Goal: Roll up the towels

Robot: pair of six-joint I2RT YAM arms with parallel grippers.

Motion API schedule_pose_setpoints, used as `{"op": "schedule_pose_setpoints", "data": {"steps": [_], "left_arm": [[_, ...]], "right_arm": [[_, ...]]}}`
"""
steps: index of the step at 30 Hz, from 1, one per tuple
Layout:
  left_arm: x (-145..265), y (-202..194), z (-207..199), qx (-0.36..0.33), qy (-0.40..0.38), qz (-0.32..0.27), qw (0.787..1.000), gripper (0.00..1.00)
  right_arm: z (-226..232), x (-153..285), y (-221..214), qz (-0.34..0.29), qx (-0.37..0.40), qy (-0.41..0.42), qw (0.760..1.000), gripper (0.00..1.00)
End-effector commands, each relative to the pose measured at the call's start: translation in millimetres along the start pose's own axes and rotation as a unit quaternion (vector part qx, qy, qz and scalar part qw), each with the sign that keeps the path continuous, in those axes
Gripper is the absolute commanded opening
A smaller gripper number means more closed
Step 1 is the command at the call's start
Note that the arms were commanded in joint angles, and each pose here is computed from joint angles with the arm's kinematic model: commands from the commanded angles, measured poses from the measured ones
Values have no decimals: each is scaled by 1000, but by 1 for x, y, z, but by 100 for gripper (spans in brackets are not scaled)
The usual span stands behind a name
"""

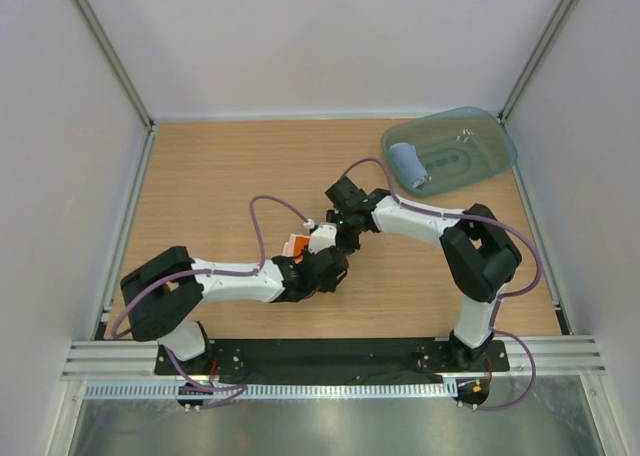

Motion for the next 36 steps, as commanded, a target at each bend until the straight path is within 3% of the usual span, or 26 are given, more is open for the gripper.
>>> {"op": "schedule_pose_setpoints", "data": {"steps": [1,9,13,17,21,27,31,36], "left_arm": [[-2,-33,41,-37,84,72,993,41],[-2,-42,41,-44,90,84,991,42],[-7,-44,39,-50,105,93,989,50],[-21,-52,38,-74,139,119,980,49],[-25,-54,38,-78,154,120,978,40],[-23,-52,39,-74,145,117,980,13],[-19,-51,38,-73,133,116,982,6],[-9,-46,37,-65,103,112,986,4]], "right_arm": [[8,5,14,-12,-3,16,1000,31],[-1,1,24,-7,-24,22,999,35],[-3,-3,24,-1,-27,22,999,34],[-5,-3,25,-1,-29,24,999,34],[-7,-4,25,2,-32,25,999,35],[-14,0,24,2,-34,22,999,35],[-22,1,24,5,-38,21,999,39],[-41,6,31,2,-54,14,998,54]]}}
Point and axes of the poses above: each gripper's point midway between its finger pads, its own x axis back along the fingers, its own z axis along the line the jaws close on, y = z × x, the point moved 9 cm from there along x, back along the fingers, and after that the axes turned 10 degrees about x, right-handed, at the moved point
